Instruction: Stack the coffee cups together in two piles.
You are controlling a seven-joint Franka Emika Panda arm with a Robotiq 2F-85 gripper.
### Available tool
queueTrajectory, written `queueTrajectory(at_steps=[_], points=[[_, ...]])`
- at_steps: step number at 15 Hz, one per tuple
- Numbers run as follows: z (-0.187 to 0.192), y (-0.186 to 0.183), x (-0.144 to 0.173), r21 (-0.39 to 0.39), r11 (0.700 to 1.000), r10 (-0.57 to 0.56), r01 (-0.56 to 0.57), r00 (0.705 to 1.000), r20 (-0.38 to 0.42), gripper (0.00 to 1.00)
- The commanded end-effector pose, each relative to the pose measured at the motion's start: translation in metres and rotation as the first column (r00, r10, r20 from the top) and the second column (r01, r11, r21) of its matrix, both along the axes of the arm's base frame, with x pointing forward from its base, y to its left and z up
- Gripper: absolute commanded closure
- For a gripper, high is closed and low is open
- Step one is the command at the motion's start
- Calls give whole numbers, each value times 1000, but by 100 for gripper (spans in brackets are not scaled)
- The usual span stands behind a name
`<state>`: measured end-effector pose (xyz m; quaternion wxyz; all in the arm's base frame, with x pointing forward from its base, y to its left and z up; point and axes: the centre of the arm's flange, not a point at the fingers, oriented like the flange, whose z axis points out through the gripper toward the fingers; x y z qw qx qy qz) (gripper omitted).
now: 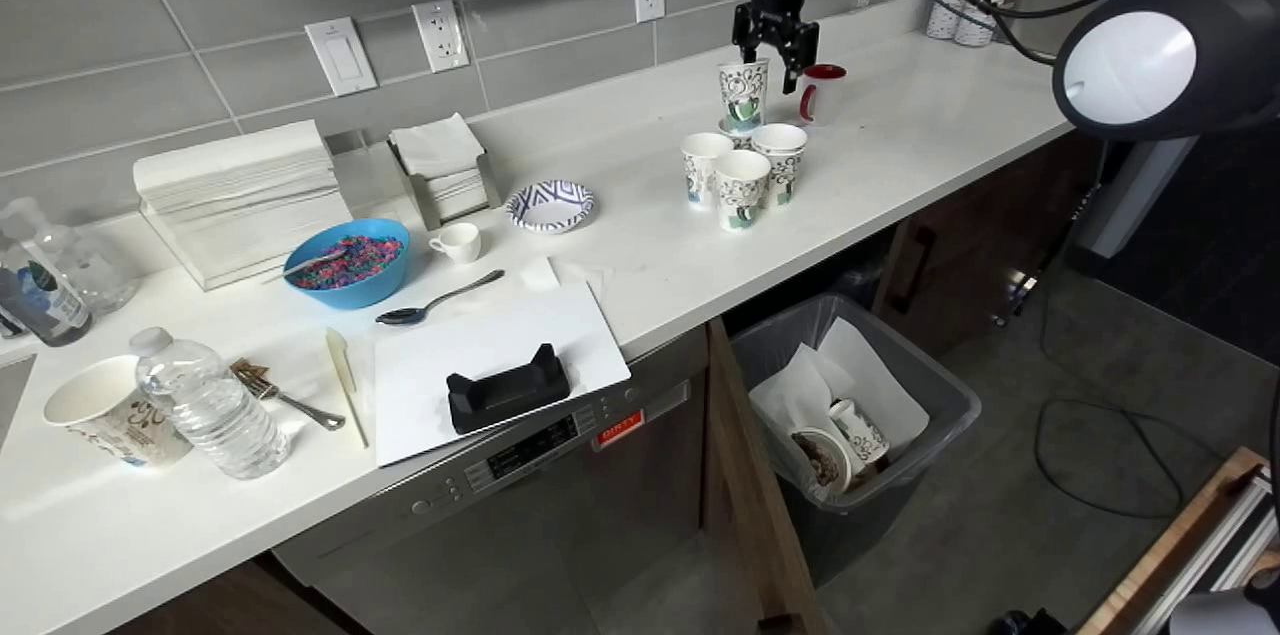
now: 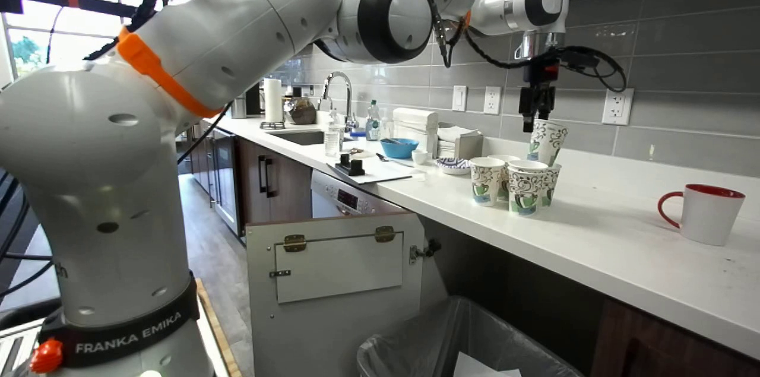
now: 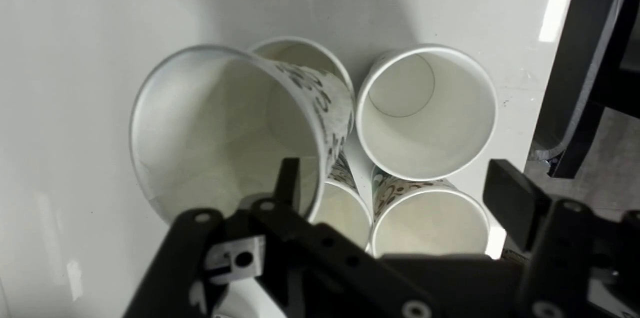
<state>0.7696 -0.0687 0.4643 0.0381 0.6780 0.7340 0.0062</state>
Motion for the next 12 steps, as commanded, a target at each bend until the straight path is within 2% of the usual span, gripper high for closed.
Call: queueTrajectory(at_steps=[1, 2, 3, 6, 9, 12], points=[[3, -5, 26, 10, 1000, 8, -8, 1000, -5, 9], [3, -5, 26, 11, 1000, 9, -9, 1000, -8, 11], [2, -5, 26, 11, 1000, 9, -9, 1000, -11, 16], [1, -5, 27, 12, 1000, 7, -7, 1000, -13, 13], [3, 0, 24, 28, 999, 16, -16, 1000, -11, 2], [0, 17, 17, 62, 997, 46, -45, 999, -24, 0]])
